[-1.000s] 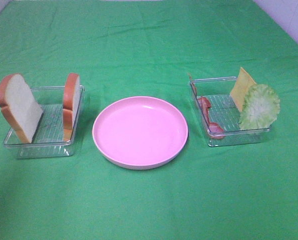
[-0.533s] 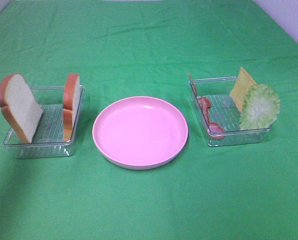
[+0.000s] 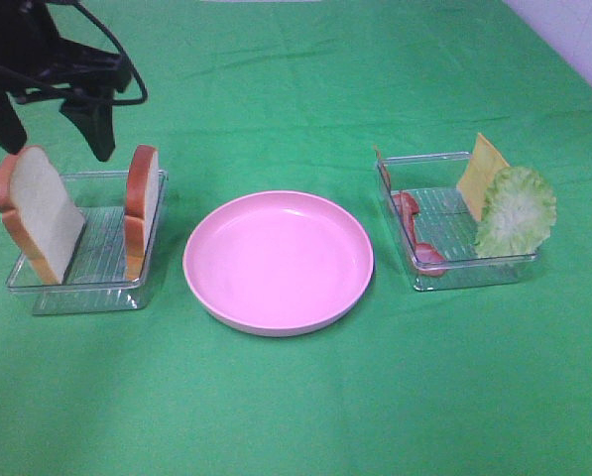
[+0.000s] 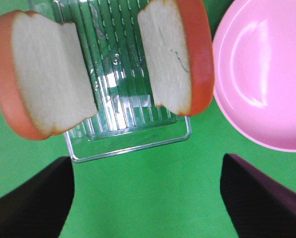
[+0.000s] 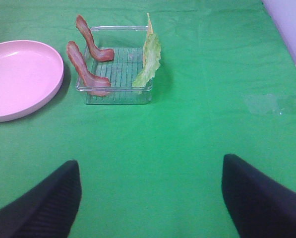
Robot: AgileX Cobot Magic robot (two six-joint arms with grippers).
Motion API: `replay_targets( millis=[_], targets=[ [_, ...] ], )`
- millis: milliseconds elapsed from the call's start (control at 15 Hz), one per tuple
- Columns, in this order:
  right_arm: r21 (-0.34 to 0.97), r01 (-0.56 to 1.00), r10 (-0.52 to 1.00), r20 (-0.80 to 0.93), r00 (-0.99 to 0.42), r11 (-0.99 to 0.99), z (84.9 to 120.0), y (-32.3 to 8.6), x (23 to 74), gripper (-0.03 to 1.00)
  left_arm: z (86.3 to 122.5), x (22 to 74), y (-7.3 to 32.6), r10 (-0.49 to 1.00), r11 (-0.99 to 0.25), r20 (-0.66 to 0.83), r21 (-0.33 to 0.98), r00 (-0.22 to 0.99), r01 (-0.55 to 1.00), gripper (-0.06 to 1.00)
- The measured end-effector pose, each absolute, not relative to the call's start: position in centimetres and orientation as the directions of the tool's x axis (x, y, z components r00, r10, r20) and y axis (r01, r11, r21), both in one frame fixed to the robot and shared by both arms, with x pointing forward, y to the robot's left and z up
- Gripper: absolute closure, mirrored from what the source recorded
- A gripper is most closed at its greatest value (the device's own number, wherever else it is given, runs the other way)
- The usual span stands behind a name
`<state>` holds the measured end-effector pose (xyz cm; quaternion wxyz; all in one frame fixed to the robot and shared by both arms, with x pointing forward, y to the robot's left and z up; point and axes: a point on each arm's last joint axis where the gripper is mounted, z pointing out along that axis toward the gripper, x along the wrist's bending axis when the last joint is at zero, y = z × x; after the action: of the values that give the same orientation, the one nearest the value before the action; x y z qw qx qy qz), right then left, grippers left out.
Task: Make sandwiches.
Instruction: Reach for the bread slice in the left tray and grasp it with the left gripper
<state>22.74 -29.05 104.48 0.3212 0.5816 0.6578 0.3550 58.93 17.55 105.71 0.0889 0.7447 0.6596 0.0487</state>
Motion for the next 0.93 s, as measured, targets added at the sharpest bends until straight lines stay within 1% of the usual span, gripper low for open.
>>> replay_targets(
  millis=[133, 333, 533, 667, 800, 867, 933],
  targets=[
    [0.841, 0.537, 0.993, -0.01, -0.117, 0.072, 104.5, -29.1, 22.7, 0.22, 103.5, 59.1, 15.5, 0.993, -0.11, -0.034, 0.139, 0.116, 0.984, 0.18],
    [0.841, 0.537, 0.993, -0.01, -0.117, 0.072, 104.5, -29.1, 22.7, 0.22, 101.4, 59.7, 14.7, 0.997, -0.076, -0.003, 0.109, 0.077, 0.991, 0.18],
    [0.841, 0.537, 0.993, -0.01, -0.117, 0.072, 104.5, -29.1, 22.7, 0.22, 99.9, 60.6, 14.5, 0.998, -0.07, 0.005, 0.125, 0.069, 0.99, 0.18],
    [0.841, 0.537, 0.993, -0.01, -0.117, 0.072, 104.5, -29.1, 22.7, 0.22, 98.5, 61.7, 14.1, 0.998, -0.069, 0.002, 0.178, 0.07, 0.982, 0.18],
    [0.841, 0.537, 0.993, -0.01, -0.117, 0.072, 104.5, -29.1, 22.7, 0.22, 97.9, 62.1, 13.9, 0.997, -0.07, -0.002, 0.187, 0.071, 0.98, 0.21],
    [0.841, 0.537, 0.993, -0.01, -0.117, 0.072, 104.5, -29.1, 22.7, 0.22, 97.7, 62.1, 13.9, 0.997, -0.07, -0.003, 0.189, 0.072, 0.98, 0.25],
    [0.841, 0.537, 0.993, -0.01, -0.117, 0.072, 104.5, -29.1, 22.7, 0.22, 97.3, 62.2, 13.8, 0.997, -0.07, -0.001, 0.183, 0.071, 0.981, 0.32]
  ],
)
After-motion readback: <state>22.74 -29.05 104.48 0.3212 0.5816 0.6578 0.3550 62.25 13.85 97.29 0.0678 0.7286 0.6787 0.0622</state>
